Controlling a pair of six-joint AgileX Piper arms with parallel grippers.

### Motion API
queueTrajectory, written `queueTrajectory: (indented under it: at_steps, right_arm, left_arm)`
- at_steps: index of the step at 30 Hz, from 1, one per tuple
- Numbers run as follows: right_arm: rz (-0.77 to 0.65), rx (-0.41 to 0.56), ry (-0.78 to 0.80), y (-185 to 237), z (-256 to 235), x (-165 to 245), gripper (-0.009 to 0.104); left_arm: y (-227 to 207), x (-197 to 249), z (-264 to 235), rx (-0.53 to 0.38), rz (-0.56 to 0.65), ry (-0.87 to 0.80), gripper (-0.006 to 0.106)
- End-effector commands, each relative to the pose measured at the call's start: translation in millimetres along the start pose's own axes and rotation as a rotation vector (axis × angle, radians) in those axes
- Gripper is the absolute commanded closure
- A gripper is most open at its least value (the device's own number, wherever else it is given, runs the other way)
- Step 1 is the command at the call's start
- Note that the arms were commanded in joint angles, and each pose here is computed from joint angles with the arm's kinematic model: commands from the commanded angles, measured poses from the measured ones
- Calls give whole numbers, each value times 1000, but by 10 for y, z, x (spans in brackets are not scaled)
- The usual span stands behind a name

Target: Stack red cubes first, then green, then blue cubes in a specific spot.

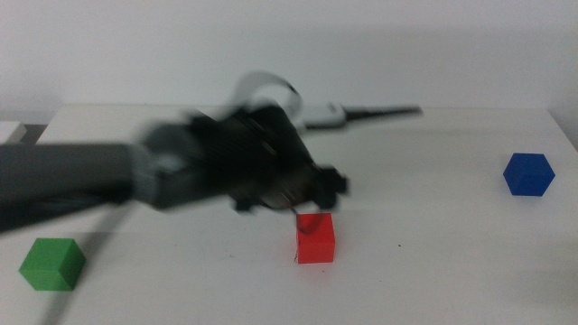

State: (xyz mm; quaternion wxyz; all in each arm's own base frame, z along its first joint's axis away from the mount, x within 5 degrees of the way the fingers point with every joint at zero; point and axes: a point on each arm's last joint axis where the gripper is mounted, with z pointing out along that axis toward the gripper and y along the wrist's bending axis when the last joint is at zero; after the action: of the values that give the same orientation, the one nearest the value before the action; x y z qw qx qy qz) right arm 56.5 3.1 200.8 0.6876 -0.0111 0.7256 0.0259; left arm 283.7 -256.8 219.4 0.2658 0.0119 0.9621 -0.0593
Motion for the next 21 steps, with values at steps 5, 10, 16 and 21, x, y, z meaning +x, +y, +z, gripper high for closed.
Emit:
queueTrajectory:
  at_steps: [5, 10, 16, 21]
  right_arm:
    - [-9, -2, -13, 1, -3, -9, 2]
    - [-9, -2, -13, 1, -3, -9, 2]
    - [-9, -2, -13, 1, -3, -9, 2]
    - [-9, -2, -13, 1, -3, -9, 2]
  left_arm:
    - [1101, -231, -910, -180, 82, 171, 7]
    - [2018, -83, -1176, -173, 0, 281, 7]
    - [2771, 176, -1136, -62, -105, 297, 7]
    - [3043, 152, -938, -47, -109, 251, 7]
